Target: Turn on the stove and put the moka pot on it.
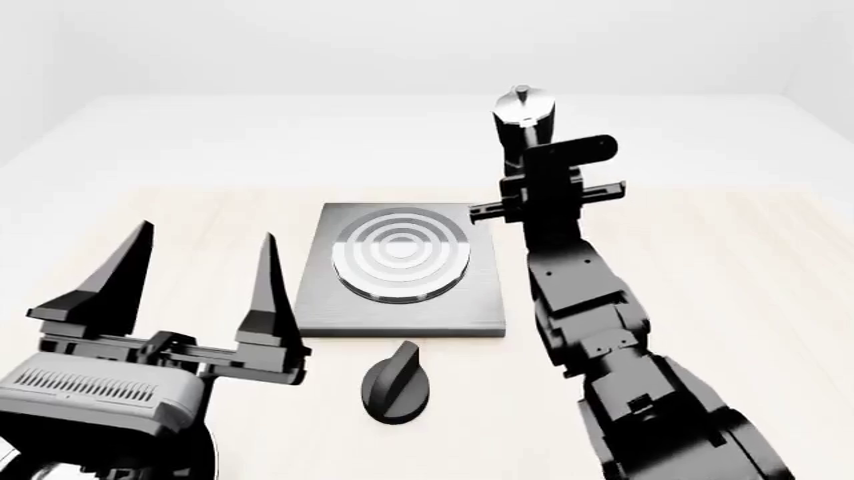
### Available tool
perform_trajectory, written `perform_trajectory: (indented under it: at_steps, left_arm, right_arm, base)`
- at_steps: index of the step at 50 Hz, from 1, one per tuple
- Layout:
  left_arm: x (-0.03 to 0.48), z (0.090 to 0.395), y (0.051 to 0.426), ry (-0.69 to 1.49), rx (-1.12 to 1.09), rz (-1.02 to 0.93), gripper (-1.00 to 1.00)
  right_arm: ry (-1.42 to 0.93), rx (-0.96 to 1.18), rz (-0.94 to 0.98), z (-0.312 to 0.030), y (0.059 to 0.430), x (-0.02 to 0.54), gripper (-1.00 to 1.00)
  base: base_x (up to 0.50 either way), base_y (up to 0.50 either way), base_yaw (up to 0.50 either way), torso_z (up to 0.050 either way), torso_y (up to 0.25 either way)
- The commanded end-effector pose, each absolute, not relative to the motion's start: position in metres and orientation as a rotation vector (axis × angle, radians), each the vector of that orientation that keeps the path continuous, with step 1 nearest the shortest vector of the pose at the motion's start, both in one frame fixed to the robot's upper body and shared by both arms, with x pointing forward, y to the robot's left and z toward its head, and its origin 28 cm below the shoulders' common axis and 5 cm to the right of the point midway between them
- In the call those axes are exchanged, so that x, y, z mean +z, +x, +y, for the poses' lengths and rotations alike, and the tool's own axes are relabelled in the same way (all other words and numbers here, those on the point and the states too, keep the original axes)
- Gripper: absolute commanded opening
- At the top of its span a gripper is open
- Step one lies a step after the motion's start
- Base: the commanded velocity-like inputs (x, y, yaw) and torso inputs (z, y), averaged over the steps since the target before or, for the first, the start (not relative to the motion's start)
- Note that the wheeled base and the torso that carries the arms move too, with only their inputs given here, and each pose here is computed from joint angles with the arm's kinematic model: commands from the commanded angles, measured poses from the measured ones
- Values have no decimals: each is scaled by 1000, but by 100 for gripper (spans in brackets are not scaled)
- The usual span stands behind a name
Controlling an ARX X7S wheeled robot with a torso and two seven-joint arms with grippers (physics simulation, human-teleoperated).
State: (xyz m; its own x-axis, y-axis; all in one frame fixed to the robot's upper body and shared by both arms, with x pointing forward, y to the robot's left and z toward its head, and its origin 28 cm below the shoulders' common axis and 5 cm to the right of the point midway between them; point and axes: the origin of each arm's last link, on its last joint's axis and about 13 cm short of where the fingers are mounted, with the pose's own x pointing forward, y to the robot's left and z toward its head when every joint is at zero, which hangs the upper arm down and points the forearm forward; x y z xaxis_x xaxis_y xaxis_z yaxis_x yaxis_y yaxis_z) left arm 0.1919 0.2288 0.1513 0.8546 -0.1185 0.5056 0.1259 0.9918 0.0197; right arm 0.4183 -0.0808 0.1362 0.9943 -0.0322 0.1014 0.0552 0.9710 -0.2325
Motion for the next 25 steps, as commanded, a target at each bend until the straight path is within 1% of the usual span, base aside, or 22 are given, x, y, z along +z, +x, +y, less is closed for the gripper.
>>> perform_trajectory:
  at_steps: [1,9,15,18,20,25]
  left_arm:
    - [148,228,194,-16,-132,-520,100]
    - [146,228,195,-18,-132,-513,100]
    - [145,229,194,-16,-127,-509,100]
    - [144,230,195,-18,-126,-509,100]
    - [145,229,195,-19,-128,-510,100]
    - [146,228,194,-22,-131,-512,100]
  right_arm:
    - [-198,39,-152,-59,421,151,-100]
    - [-43,103,-136,-40,414,144,-100]
    - [-17,131,-124,-32,407,131,-100]
    - [-3,151,-119,-26,407,134,-100]
    - [-3,164,-115,-22,401,124,-100]
    - [-2,190,-109,-14,401,130,-100]
  base:
    - [0,0,0,0,0]
    - [0,0,0,0,1]
    - [0,0,0,0,2]
    - [0,0,0,0,0]
    - [0,0,0,0,0]
    - [0,0,0,3,2]
